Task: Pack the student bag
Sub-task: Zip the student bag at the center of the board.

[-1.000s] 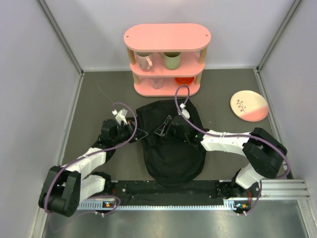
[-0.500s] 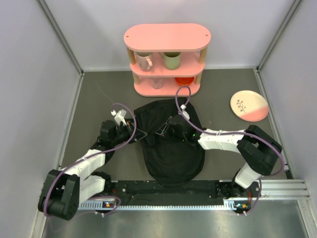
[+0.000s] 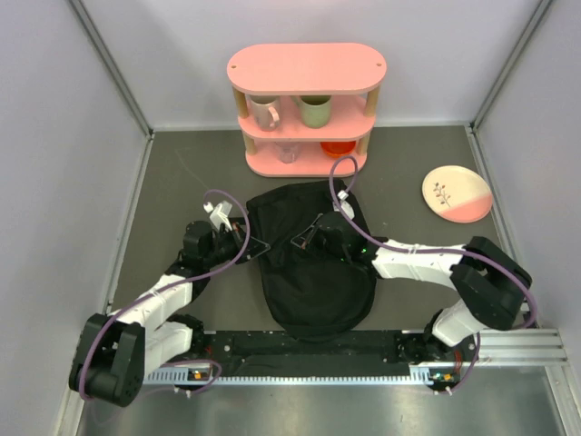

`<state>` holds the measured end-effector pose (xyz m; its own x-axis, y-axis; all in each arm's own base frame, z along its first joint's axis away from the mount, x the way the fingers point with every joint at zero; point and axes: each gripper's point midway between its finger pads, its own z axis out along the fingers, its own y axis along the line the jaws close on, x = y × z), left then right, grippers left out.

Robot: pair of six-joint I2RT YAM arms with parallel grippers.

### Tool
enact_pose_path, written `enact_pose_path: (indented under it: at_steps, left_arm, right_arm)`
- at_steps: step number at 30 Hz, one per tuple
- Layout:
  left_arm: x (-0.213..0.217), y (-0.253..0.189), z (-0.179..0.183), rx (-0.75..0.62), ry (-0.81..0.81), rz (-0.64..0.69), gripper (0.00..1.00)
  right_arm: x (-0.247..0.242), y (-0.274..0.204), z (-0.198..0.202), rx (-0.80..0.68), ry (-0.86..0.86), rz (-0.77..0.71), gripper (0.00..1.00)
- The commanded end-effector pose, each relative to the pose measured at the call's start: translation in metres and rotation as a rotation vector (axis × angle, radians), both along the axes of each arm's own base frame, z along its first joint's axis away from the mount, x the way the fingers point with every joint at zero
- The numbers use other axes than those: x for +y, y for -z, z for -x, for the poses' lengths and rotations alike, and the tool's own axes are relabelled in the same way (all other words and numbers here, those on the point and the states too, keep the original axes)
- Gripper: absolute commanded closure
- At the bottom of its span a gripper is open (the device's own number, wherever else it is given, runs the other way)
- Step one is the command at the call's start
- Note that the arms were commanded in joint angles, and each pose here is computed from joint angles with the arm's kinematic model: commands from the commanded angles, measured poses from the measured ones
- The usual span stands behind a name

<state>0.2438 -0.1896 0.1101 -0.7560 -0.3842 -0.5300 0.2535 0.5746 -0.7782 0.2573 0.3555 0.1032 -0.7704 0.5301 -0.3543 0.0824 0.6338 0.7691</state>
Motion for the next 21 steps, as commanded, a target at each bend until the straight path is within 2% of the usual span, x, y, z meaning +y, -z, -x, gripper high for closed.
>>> enact_pose_path:
  at_steps: [1, 9, 21]
  left_arm:
    - [-0.007, -0.011, 0.007, -0.047, 0.074, 0.005, 1.00]
    - [-0.006, -0.010, 0.008, -0.045, 0.081, -0.016, 1.00]
    - [-0.005, -0.012, 0.008, -0.063, 0.087, -0.034, 1.00]
  right_arm:
    - [-0.014, -0.049, -0.015, -0.164, 0.061, -0.041, 1.00]
    - [-0.024, -0.065, -0.020, -0.226, 0.085, -0.005, 1.00]
    - [-0.024, -0.072, -0.039, -0.311, 0.051, 0.166, 1.00]
